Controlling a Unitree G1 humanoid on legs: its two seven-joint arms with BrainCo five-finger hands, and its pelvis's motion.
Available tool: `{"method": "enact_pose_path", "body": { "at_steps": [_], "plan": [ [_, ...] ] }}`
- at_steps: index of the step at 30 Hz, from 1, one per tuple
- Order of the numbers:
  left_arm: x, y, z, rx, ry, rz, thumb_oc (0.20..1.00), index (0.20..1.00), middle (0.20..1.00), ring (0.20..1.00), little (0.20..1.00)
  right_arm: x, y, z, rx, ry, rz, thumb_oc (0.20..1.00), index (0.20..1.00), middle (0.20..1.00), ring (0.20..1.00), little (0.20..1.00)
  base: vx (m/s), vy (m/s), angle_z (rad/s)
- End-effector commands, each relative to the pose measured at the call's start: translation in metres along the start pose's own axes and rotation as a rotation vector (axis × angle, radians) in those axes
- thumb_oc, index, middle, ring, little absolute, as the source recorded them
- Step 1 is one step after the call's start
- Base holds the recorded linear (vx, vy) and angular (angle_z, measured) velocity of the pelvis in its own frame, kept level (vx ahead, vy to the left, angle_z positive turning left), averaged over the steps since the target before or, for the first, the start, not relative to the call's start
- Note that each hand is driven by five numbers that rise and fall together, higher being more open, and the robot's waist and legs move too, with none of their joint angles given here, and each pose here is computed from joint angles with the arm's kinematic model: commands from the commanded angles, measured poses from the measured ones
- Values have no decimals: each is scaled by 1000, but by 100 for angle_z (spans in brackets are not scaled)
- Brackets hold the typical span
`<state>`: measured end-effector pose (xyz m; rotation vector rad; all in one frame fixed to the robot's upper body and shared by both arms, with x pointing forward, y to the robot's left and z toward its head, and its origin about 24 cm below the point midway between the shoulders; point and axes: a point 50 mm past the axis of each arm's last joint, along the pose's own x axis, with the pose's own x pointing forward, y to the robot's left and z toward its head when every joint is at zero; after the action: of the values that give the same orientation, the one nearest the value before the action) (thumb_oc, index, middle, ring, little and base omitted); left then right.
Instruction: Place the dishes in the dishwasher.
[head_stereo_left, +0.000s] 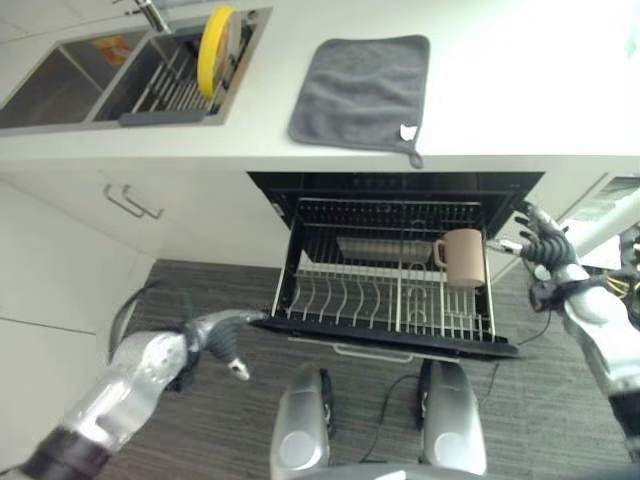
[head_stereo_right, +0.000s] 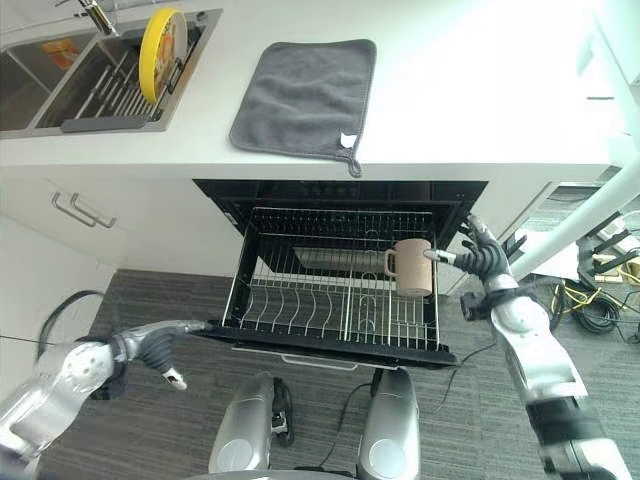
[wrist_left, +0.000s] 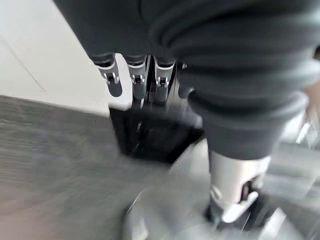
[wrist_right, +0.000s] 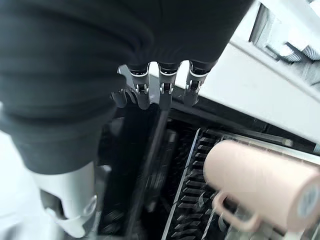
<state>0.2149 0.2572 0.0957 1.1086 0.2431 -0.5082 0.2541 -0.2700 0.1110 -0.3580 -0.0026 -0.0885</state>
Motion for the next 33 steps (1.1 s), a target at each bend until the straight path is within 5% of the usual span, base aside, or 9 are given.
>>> {"method": "enact_pose_path", "body": {
  "at_steps": [1, 4, 13, 21, 24, 33],
  "plan": [
    [-12, 40, 27, -226, -321, 386, 1000, 1000, 1000, 1000, 1000, 4, -10, 20, 88, -179, -60, 1000, 1000, 1000, 1000, 1000, 83, -57, 15],
    [-34, 43, 32, -402, -518, 772, 1000, 1000, 1000, 1000, 1000, -19, -6, 21, 133, -225, -104, 1000, 1000, 1000, 1000, 1000, 98, -93, 1],
    [-60, 51, 38, -529, -677, 1103, 1000, 1000, 1000, 1000, 1000, -36, -2, 32, 75, -247, -86, 1000, 1000, 1000, 1000, 1000, 33, -3, -9],
    [-65, 56, 47, -509, -757, 1144, 1000, 1000, 1000, 1000, 1000, -39, -10, 43, 156, -336, -152, 1000, 1000, 1000, 1000, 1000, -28, 73, 0],
    [-63, 57, 52, -496, -794, 1103, 1000, 1000, 1000, 1000, 1000, -39, -12, 47, 369, -396, -147, 1000, 1000, 1000, 1000, 1000, -18, 264, 2],
    [-61, 64, 55, -516, -825, 1064, 1000, 1000, 1000, 1000, 1000, -45, -4, 66, 406, -514, -170, 1000, 1000, 1000, 1000, 1000, -59, 201, 5]
  ]
}}
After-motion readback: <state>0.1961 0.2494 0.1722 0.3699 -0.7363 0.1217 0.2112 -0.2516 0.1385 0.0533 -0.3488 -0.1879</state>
